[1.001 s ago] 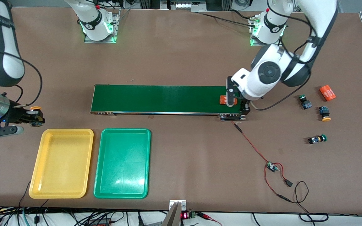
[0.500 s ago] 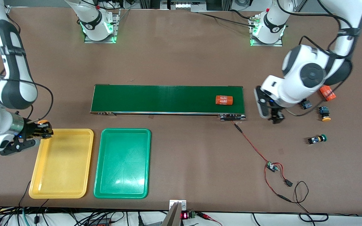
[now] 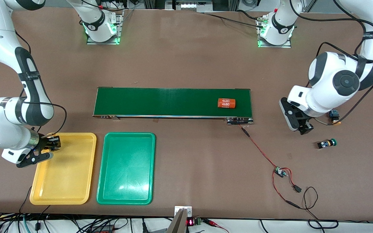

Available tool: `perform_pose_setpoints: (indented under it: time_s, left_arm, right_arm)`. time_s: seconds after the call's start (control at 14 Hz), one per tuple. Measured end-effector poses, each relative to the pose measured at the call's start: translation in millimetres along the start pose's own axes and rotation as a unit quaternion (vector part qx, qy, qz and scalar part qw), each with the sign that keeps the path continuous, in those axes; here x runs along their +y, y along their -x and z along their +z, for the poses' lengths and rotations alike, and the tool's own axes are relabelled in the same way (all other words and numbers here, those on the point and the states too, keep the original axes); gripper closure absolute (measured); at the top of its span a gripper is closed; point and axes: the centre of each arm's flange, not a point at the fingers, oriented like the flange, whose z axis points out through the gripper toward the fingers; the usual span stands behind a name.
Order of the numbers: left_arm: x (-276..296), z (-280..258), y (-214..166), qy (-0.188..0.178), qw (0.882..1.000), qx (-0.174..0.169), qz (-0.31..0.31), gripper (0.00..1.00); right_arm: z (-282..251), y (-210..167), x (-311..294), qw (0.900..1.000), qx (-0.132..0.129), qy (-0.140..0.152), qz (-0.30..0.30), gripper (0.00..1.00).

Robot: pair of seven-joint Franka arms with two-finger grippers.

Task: Sort buttons by color to trays
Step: 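Open the right gripper over the yellow tray while the left gripper returns, then grasp the green-capped button with the left gripper while the right gripper withdraws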

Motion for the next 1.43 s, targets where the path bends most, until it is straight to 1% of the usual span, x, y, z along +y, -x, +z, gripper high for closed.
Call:
perform_pose_setpoints:
  time_s: [0.21,0.36,0.5,0.64,0.79,0.93,1.14,1.29,1.43]
  left_arm:
    - [-29,20,61,-0.006,0.998,-0.009,-0.054,0.0]
    - [-40,28,96,-0.003,0.995,-0.014,-0.099,0.0]
    - [-42,32,117,0.003,0.984,-0.019,-0.174,0.0]
    - [-41,38,135,0.014,0.965,-0.027,-0.262,0.0]
    - [-41,43,148,0.018,0.941,-0.031,-0.336,0.0]
    - [-41,53,163,0.026,0.912,-0.037,-0.407,0.0]
    - [-37,84,196,0.056,0.872,-0.044,-0.484,0.0]
    - [-28,104,210,0.079,0.852,-0.048,-0.515,0.0]
    - [-17,118,215,0.093,0.831,-0.059,-0.544,0.0]
  right_arm:
    - [22,3,1,1.0,-0.013,-0.007,0.008,0.67]
    - [27,3,0,1.0,-0.015,-0.009,0.01,0.67]
    - [28,3,0,1.0,-0.016,-0.009,0.011,0.67]
    - [32,4,1,1.0,-0.018,-0.01,0.013,0.67]
    - [33,4,7,1.0,-0.011,-0.004,0.018,0.67]
    - [35,4,15,1.0,0.001,0.003,0.023,0.67]
    - [38,2,16,1.0,0.014,0.007,0.023,0.67]
    - [40,-1,15,0.999,0.023,0.009,0.022,0.67]
    - [46,-2,15,0.999,0.028,0.01,0.022,0.67]
